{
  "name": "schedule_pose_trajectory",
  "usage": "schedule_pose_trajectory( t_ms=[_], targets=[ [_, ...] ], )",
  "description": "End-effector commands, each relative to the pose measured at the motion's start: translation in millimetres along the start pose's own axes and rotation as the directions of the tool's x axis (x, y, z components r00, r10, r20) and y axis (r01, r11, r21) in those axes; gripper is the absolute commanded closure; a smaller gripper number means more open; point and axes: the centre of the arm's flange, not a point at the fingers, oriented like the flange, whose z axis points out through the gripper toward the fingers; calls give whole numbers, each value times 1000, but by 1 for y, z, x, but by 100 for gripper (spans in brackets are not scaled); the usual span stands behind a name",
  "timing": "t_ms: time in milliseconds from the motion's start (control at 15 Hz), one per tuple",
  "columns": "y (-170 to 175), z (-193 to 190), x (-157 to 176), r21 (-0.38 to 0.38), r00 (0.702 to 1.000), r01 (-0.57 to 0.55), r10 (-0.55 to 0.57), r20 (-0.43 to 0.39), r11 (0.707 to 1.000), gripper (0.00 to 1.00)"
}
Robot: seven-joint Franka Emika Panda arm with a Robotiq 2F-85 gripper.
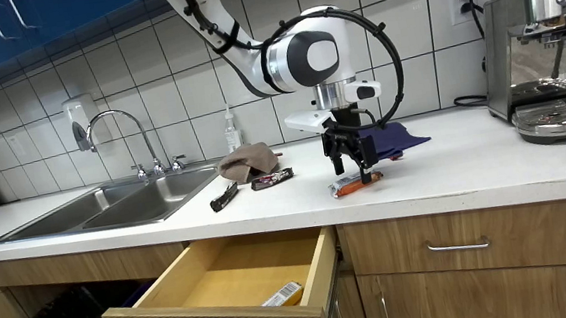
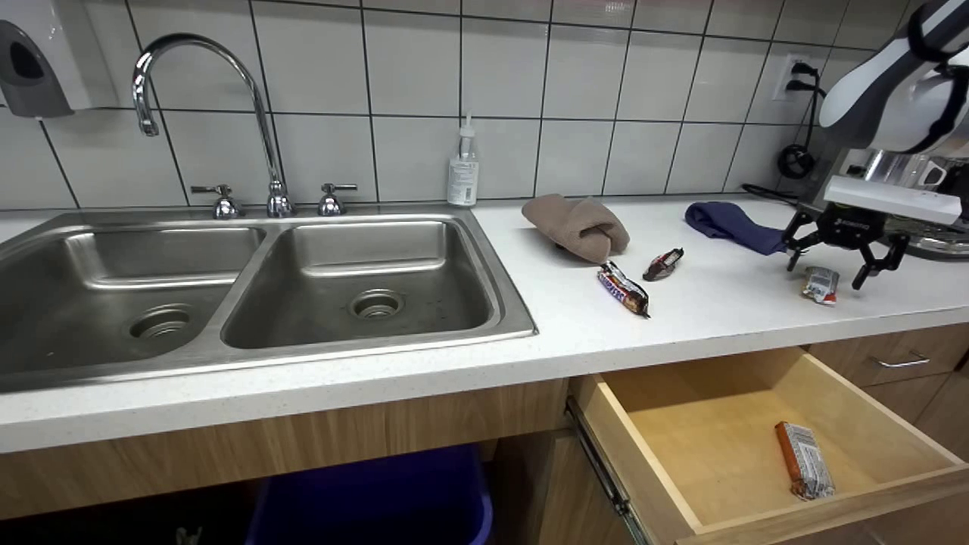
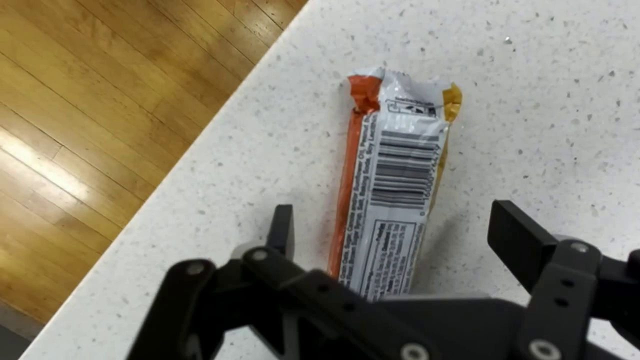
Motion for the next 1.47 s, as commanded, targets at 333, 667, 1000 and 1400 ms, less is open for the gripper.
schedule_pose_trajectory(
  t_ms=[333, 667, 1000, 1400],
  targets=[
    [-6, 2, 19, -27, 999, -7, 7, 31, 1000, 58],
    [-6, 0, 19, -28, 1000, 0, 1, 24, 1000, 84],
    [-5, -8, 11, -17, 1000, 5, -4, 10, 1000, 84],
    [-5, -18, -7, -5, 1000, 12, -12, -5, 1000, 84]
  ],
)
